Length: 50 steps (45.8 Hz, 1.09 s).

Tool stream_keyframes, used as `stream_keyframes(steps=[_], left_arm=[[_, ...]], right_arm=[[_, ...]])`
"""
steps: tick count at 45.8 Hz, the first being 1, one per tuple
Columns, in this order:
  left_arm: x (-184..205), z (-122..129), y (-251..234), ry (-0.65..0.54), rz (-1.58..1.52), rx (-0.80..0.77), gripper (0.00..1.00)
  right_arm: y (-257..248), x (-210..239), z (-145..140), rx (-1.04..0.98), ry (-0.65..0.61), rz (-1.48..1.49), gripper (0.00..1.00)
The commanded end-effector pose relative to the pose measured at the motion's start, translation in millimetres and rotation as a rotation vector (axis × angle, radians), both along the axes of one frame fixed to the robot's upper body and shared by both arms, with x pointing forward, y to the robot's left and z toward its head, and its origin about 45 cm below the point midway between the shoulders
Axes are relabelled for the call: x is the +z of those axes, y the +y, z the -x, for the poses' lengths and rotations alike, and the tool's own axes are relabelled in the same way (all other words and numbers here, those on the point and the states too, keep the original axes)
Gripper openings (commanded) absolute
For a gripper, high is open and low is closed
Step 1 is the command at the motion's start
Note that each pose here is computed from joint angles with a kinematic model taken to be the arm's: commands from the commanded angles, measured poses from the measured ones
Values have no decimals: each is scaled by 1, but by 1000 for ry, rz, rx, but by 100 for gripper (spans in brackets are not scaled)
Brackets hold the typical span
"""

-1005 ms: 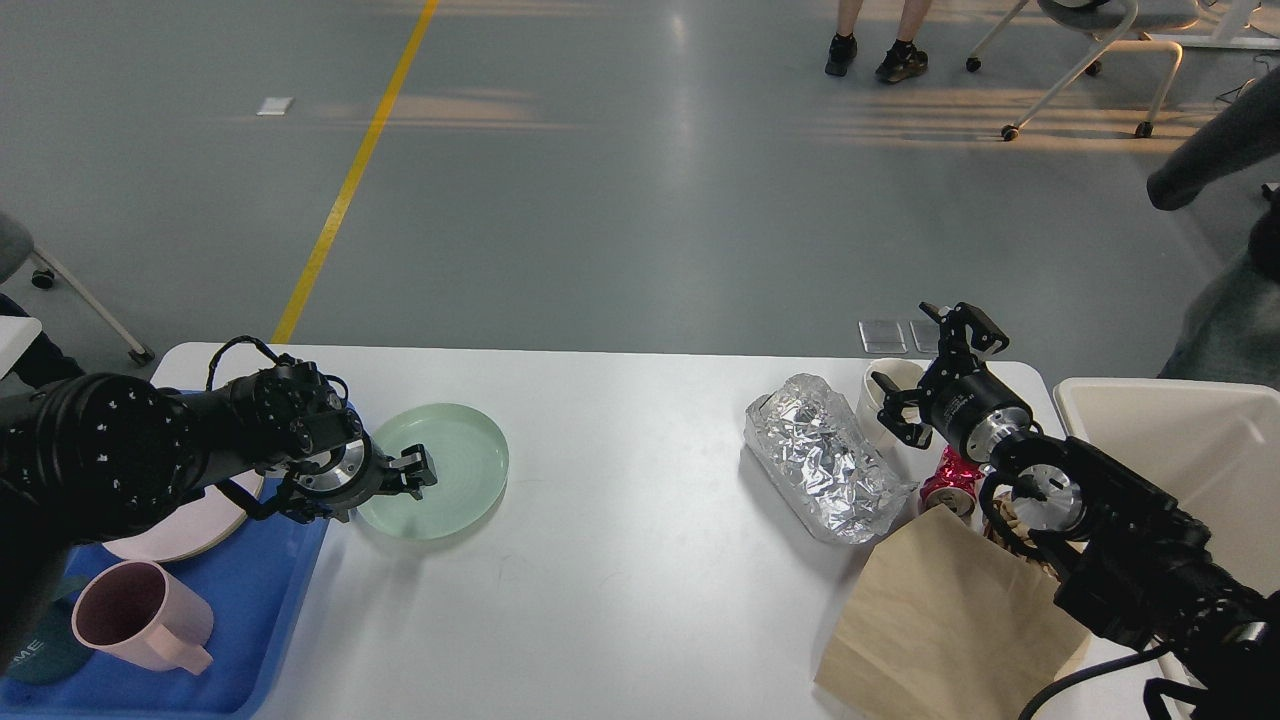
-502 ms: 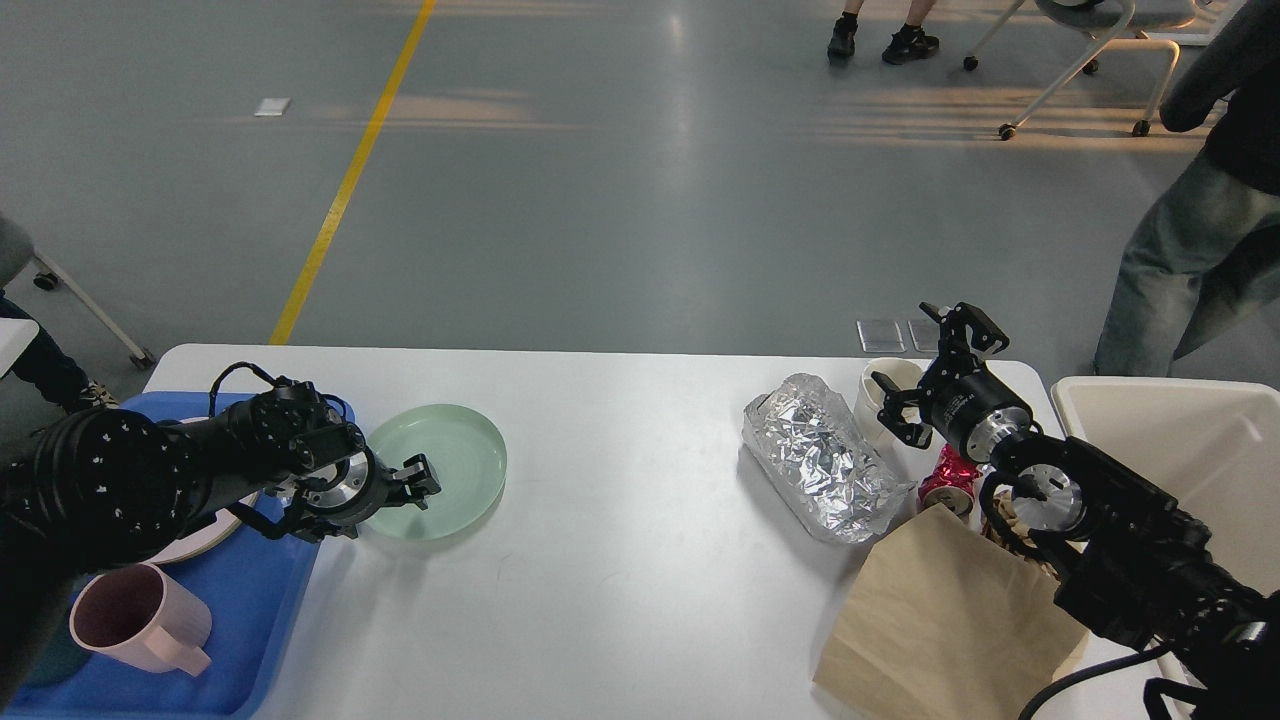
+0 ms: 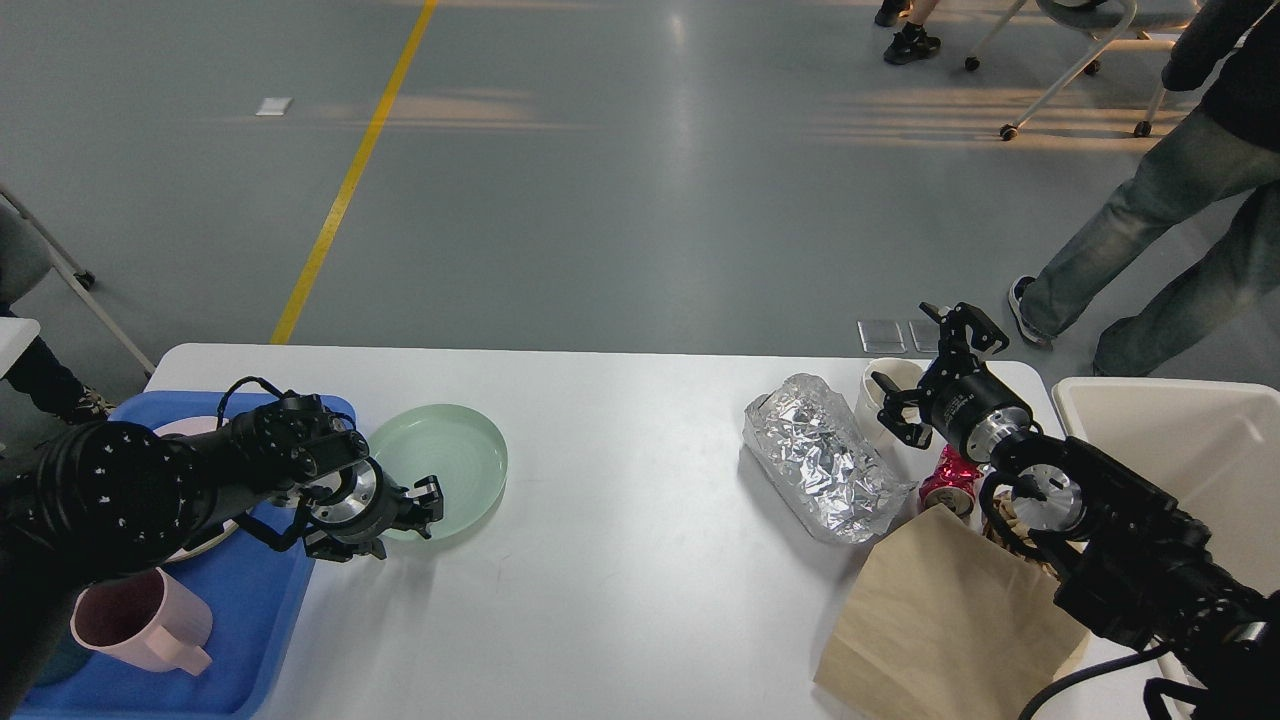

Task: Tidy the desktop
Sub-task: 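Lift the pale green plate and place it on the blue tray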

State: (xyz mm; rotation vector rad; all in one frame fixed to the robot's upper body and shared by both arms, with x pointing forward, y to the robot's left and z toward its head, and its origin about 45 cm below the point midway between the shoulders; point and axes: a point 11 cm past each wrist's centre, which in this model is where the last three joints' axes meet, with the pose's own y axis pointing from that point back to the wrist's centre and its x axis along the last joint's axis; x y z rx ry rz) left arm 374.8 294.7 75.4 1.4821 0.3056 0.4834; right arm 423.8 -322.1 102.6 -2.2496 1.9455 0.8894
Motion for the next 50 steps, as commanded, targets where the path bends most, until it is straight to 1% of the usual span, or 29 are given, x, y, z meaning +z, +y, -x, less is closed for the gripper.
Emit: stream_keyframes(steps=[1, 2, 4, 13, 23, 31, 34, 40, 45, 50], left_arm=[[4, 8, -5, 109, 56, -50, 2], [4, 9, -5, 124, 64, -56, 0], [5, 11, -6, 141, 73, -63, 0], [6, 10, -7, 143, 80, -67, 0], [20, -3, -6, 113, 72, -77, 0], [58, -33, -8, 36, 57, -99, 0], [84, -48, -1, 0, 44, -99, 0], [127, -67, 2, -27, 18, -116, 0], [155, -70, 16, -10, 20, -118, 0], [164, -64, 56, -14, 14, -44, 0]], right_arm=[[0, 0, 0, 0, 0, 0, 100], [0, 0, 0, 0, 0, 0, 100], [0, 0, 0, 0, 0, 0, 100], [0, 0, 0, 0, 0, 0, 100], [0, 0, 0, 0, 0, 0, 100], [0, 0, 0, 0, 0, 0, 100], [0, 0, 0, 0, 0, 0, 100], [0, 0, 0, 0, 0, 0, 100], [0, 0, 0, 0, 0, 0, 100], [0, 0, 0, 0, 0, 0, 100]])
